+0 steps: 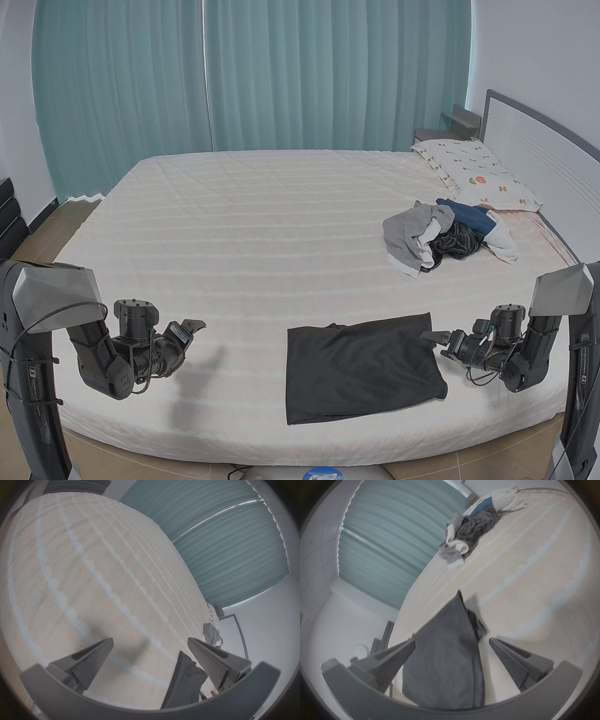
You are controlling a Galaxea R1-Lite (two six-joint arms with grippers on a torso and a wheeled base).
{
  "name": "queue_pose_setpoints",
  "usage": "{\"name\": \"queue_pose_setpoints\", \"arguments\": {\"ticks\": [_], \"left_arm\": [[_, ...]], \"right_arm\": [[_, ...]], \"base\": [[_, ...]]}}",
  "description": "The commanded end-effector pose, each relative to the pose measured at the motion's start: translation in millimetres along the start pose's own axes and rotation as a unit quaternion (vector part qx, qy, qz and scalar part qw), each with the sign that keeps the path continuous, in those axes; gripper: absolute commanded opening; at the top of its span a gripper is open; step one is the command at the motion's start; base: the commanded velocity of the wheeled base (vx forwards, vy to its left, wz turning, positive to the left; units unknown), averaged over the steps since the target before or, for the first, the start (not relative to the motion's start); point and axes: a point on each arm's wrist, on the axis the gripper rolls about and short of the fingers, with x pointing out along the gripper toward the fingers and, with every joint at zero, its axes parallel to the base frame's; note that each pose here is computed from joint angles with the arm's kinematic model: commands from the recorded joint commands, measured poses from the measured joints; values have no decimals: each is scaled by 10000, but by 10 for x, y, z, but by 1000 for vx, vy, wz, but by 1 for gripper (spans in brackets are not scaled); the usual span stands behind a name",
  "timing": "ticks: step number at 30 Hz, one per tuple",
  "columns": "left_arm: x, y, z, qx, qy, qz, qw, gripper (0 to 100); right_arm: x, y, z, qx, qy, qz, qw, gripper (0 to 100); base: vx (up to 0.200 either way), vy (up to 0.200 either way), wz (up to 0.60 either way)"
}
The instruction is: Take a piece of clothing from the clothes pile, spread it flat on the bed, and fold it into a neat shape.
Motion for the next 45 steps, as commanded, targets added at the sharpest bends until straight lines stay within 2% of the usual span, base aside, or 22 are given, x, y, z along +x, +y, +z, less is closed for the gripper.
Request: {"name": "queue_pose_setpoints", "arguments": {"ticks": [1, 7, 14, 15, 45], "left_arm": [[2, 3, -3, -3, 5, 5, 10000, 100], [2, 4, -2, -3, -2, 9, 10000, 100], [2, 4, -2, -3, -2, 9, 10000, 100], [2, 3, -3, -3, 5, 5, 10000, 100], [2, 4, -2, -3, -2, 9, 10000, 100]], "right_arm": [[-259, -4, -65, -181, 256, -27, 9995, 100], [-274, -39, -189, -490, 522, -113, 9974, 100], [-187, 5, -262, -579, 612, -54, 9964, 100], [-186, 2, -265, -576, 618, -58, 9964, 0], [-344, -47, -291, -917, 693, -222, 9931, 0]], "base": [[0, 0, 0], [0, 0, 0], [0, 0, 0], [0, 0, 0], [0, 0, 0]]}}
